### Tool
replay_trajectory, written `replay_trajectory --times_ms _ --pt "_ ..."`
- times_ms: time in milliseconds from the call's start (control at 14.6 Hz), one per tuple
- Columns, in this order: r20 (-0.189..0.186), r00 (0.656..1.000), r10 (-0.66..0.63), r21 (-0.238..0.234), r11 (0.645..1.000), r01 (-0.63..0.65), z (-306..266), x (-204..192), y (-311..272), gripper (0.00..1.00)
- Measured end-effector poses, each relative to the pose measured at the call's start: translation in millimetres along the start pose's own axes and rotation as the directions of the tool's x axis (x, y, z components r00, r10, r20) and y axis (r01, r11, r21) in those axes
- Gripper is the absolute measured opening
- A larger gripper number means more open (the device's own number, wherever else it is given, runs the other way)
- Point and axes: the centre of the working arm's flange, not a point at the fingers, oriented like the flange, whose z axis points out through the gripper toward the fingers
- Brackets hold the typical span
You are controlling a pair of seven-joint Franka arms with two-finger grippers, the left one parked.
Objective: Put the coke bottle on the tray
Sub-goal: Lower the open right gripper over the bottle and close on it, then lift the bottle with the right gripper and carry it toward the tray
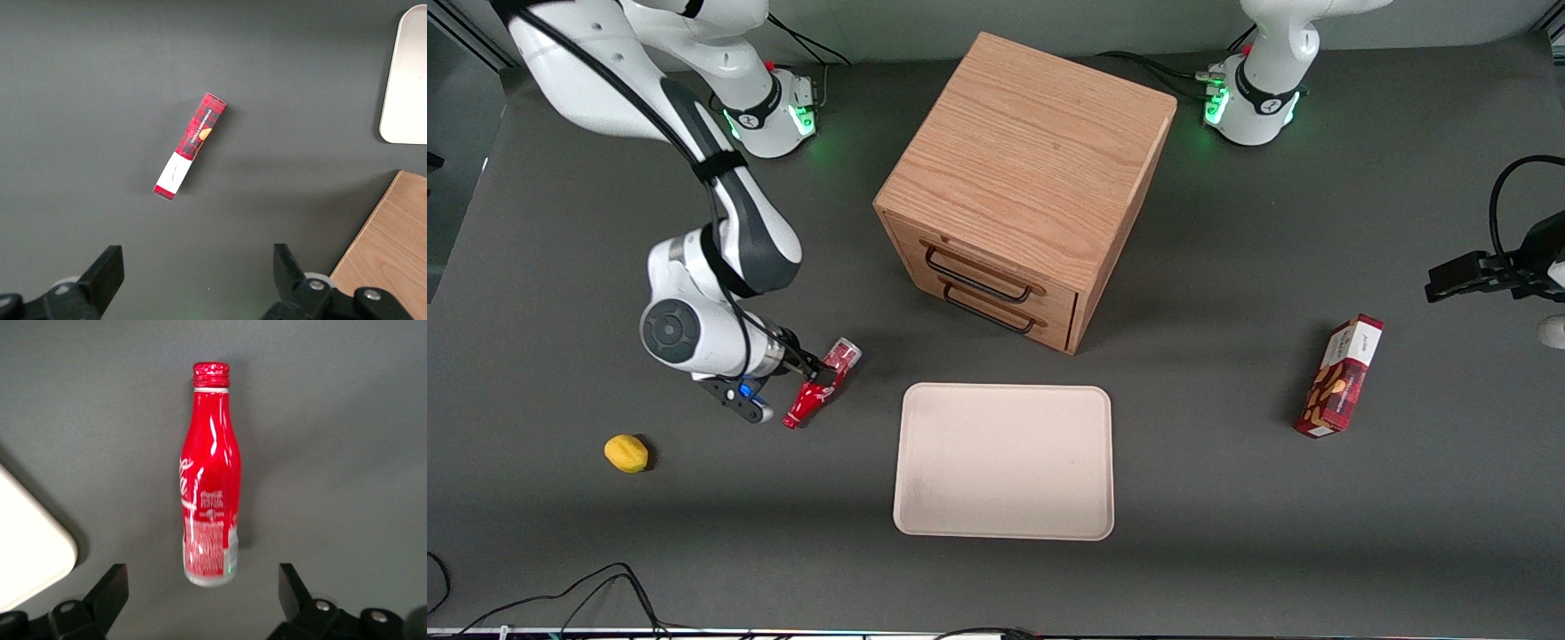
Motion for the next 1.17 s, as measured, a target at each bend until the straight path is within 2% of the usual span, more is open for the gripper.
replay_trajectory --times_ms 412,755,824,1029,1167 --pt "-0.025 1.0 0.014 0.036 0.999 -0.013 51.4 7.8 3.9 1.0" --pt "-0.05 0.999 0.003 0.037 0.999 -0.001 78.0 12.3 9.1 1.0" --pt "-0.058 0.998 -0.003 0.037 0.999 0.005 81.9 13.1 9.6 0.93" --pt "-0.065 0.998 -0.013 0.031 0.999 0.015 86.9 13.7 9.6 0.58" --pt "-0.068 0.998 -0.017 0.03 0.999 0.019 86.0 13.8 9.0 0.54"
